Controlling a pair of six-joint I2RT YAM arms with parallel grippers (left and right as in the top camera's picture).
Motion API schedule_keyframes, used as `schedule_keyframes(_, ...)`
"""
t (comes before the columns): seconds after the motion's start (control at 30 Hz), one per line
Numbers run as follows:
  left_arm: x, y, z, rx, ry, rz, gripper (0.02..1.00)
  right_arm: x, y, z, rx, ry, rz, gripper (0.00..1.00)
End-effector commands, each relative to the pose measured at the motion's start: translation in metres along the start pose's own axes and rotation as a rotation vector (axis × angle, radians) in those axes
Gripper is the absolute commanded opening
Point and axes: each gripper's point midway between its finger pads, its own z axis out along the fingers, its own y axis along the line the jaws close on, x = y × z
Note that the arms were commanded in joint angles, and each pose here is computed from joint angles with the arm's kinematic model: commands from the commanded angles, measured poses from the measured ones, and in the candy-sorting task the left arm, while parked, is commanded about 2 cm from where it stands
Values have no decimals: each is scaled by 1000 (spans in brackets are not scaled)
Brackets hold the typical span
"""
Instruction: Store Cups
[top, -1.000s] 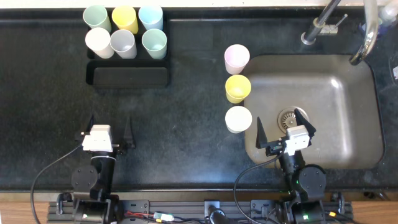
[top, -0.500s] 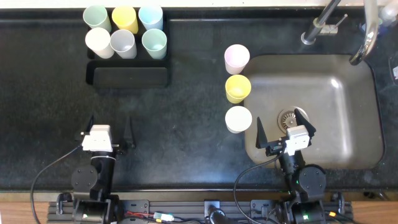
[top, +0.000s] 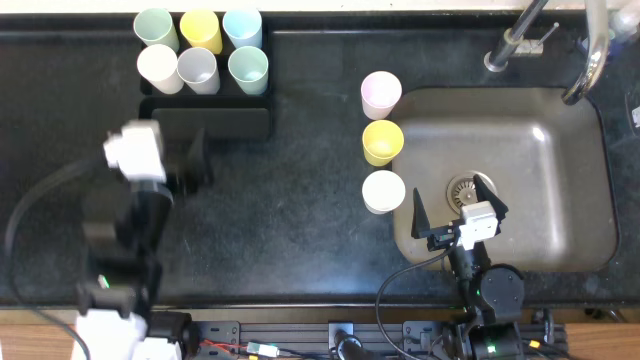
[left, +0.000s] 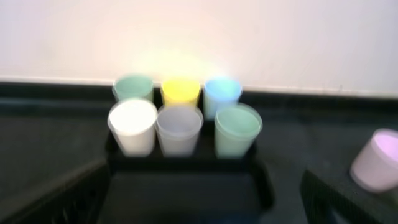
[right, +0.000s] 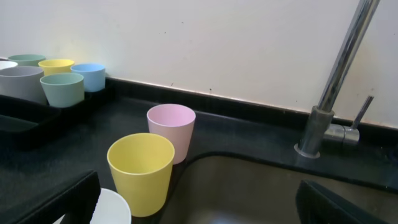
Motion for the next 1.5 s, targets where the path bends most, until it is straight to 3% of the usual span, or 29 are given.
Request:
schedule_keyframes(0.03, -65, -42, 32, 106, 72, -51, 1000, 2, 1, 0, -7, -5, 0, 998)
schedule_keyframes(0.13, -84, -86, 70, 150, 212, -107, 998, 2, 1, 0, -7, -5, 0, 998)
schedule_keyframes(0.3, -61, -134, 108, 64, 457, -207, 1000, 2, 1, 0, -7, -5, 0, 998)
schedule_keyframes(0.57, 9, -234, 157, 44, 732, -114, 1000, 2, 1, 0, -7, -5, 0, 996)
schedule_keyframes(0.8, 65, -260, 179, 28, 841, -142, 1000, 2, 1, 0, -7, -5, 0, 998)
schedule_keyframes(1.07, 115, -259, 195, -44, 919, -175, 993, 2, 1, 0, -7, -5, 0, 998)
schedule_keyframes(1.23, 134, -261, 204, -44, 947, -171, 906, 2, 1, 0, -7, -5, 0, 998)
schedule_keyframes(1.43, 139, -263, 211, -39, 935, -170, 630, 2, 1, 0, -7, -5, 0, 998)
schedule_keyframes(1.5, 137, -266, 213, -27, 923, -178, 619, 2, 1, 0, -7, -5, 0, 998)
